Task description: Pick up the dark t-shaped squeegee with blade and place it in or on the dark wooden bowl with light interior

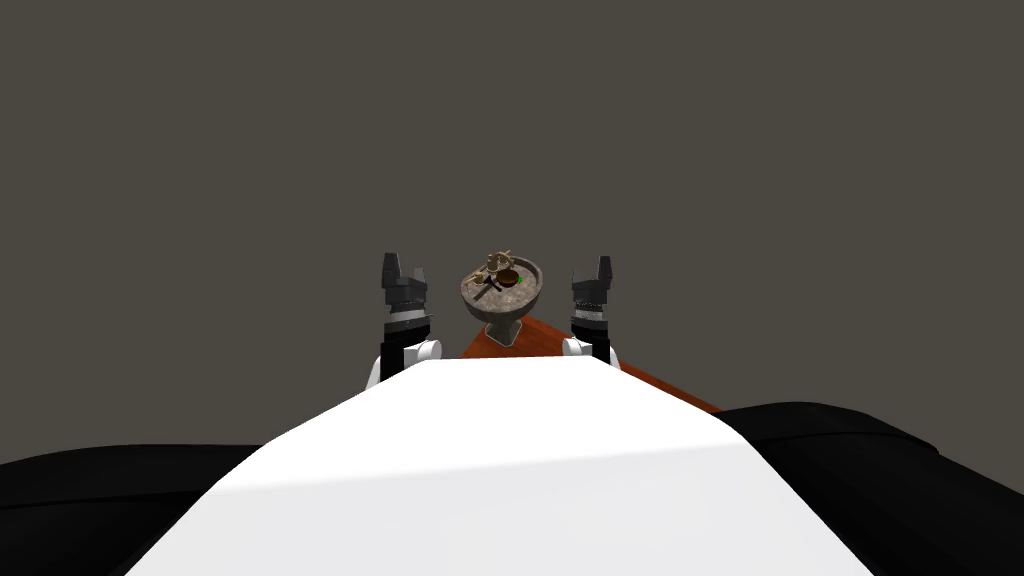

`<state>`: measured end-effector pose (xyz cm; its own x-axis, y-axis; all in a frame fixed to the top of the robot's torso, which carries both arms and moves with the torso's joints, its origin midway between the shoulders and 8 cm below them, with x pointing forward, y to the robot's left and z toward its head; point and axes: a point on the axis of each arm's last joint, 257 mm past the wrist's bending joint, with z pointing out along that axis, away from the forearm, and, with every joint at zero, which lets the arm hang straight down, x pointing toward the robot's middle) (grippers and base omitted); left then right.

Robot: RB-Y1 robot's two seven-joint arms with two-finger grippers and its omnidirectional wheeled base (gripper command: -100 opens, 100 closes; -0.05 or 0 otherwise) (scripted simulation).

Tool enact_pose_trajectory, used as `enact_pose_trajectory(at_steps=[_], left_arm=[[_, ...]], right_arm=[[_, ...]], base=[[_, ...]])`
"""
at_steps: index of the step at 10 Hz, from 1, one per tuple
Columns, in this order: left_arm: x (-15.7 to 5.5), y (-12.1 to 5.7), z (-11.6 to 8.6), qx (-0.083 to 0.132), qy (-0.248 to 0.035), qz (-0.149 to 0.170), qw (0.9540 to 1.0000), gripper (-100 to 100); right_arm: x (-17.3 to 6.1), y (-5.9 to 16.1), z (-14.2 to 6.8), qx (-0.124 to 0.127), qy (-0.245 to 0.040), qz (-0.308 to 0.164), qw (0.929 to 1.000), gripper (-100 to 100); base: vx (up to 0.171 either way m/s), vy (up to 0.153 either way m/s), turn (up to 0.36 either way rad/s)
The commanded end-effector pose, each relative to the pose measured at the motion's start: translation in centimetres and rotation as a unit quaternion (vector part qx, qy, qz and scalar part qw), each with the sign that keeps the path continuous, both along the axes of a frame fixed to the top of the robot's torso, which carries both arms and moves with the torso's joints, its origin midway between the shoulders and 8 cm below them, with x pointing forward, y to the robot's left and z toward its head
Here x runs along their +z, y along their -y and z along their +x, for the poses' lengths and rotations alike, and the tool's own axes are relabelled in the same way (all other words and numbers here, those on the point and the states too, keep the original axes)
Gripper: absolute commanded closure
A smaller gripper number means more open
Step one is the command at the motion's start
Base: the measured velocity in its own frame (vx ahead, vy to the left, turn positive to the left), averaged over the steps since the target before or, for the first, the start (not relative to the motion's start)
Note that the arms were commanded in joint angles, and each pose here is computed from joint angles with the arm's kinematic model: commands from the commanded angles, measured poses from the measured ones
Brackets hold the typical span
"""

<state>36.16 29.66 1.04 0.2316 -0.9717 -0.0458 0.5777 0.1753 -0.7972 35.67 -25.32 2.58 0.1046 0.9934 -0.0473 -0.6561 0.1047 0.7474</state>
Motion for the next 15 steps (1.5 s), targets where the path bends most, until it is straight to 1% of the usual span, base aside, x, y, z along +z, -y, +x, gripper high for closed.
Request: enact_pose_trajectory(at_steps=[1, 4, 8, 11, 15], left_arm=[[-0.3, 0.3, 0.3, -0.008, -0.009, 0.015, 0.9998, -100], [-1.4, 1.0, 1.3, -0.023, -0.037, 0.045, 0.998, -100], [-4.0, 1.4, 3.1, -0.034, -0.09, 0.07, 0.9929, -100], [-6.3, 1.4, 4.4, -0.035, -0.133, 0.077, 0.9874, -100], [-9.5, 1.3, 5.8, -0.034, -0.188, 0.079, 0.9785, -100]], right_arm=[[0.0, 0.0, 0.0, 0.0, 0.0, 0.0, 1.0, 0], [0.0, 0.0, 0.0, 0.0, 0.0, 0.0, 1.0, 0], [0.0, 0.0, 0.0, 0.0, 0.0, 0.0, 1.0, 0], [0.0, 0.0, 0.0, 0.0, 0.0, 0.0, 1.0, 0], [0.0, 0.0, 0.0, 0.0, 0.0, 0.0, 1.0, 0]], base=[[0.007, -0.003, -0.012], [0.02, -0.01, -0.017], [0.036, -0.014, -0.03], [0.039, -0.018, -0.032], [0.044, -0.017, -0.034]])
